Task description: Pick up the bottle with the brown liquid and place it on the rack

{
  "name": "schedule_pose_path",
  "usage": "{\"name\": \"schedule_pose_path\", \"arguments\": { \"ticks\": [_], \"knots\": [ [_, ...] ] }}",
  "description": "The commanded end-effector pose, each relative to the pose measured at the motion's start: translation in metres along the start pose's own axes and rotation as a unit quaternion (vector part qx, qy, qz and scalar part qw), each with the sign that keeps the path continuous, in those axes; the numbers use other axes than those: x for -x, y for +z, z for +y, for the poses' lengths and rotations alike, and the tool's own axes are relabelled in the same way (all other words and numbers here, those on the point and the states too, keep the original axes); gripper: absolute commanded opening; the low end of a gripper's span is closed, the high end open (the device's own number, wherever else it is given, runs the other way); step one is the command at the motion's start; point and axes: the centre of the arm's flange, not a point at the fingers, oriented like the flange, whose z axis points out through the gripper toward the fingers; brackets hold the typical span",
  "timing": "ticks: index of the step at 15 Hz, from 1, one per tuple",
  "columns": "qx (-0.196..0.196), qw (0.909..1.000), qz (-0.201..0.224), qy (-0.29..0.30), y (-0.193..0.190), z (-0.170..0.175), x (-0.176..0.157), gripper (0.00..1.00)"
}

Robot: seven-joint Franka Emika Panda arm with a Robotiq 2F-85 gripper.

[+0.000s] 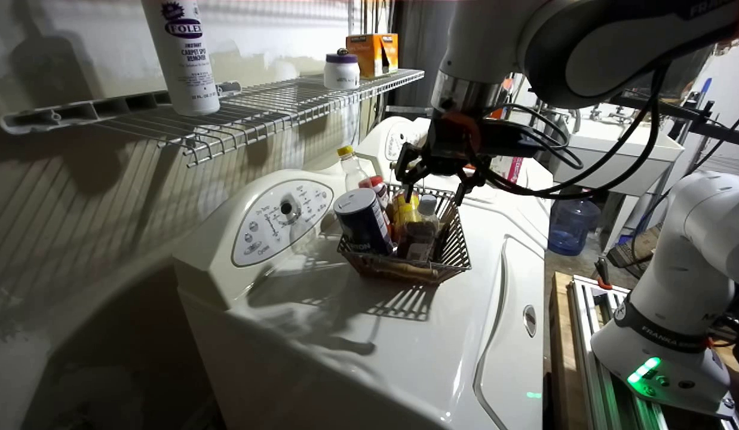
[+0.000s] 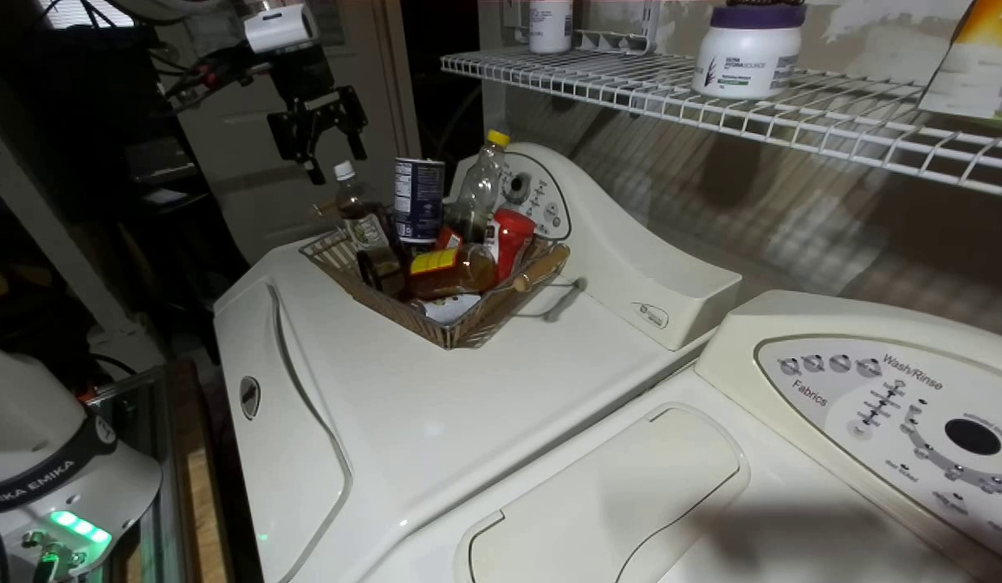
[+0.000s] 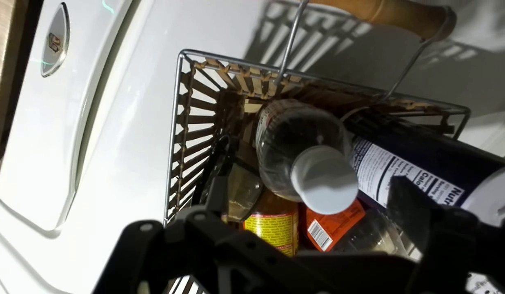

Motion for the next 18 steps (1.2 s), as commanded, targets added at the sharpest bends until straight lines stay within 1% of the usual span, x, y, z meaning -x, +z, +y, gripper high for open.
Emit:
{"name": "schedule_pose_path", "arguments": {
  "ticks": [1,2,3,7,11,14,18],
  "knots": [
    [-0.013,0.9998,-0.011,-0.003,0.0,-0.009,-0.001,0.86],
    [-0.014,0.9998,-0.014,-0.003,0.0,-0.01,-0.001,0.73],
    [-0.014,0.9998,-0.016,-0.004,0.0,-0.01,0.0,0.69],
    [-0.015,0.9996,-0.023,-0.003,0.0,-0.011,0.001,0.39],
    [-0.013,0.9997,-0.019,-0.002,-0.006,-0.011,0.003,0.11],
    [-0.006,0.9999,-0.014,0.0,-0.019,-0.01,0.002,0.11],
    [-0.003,0.9999,-0.01,-0.007,-0.055,-0.009,-0.002,0.11]
  ]
}}
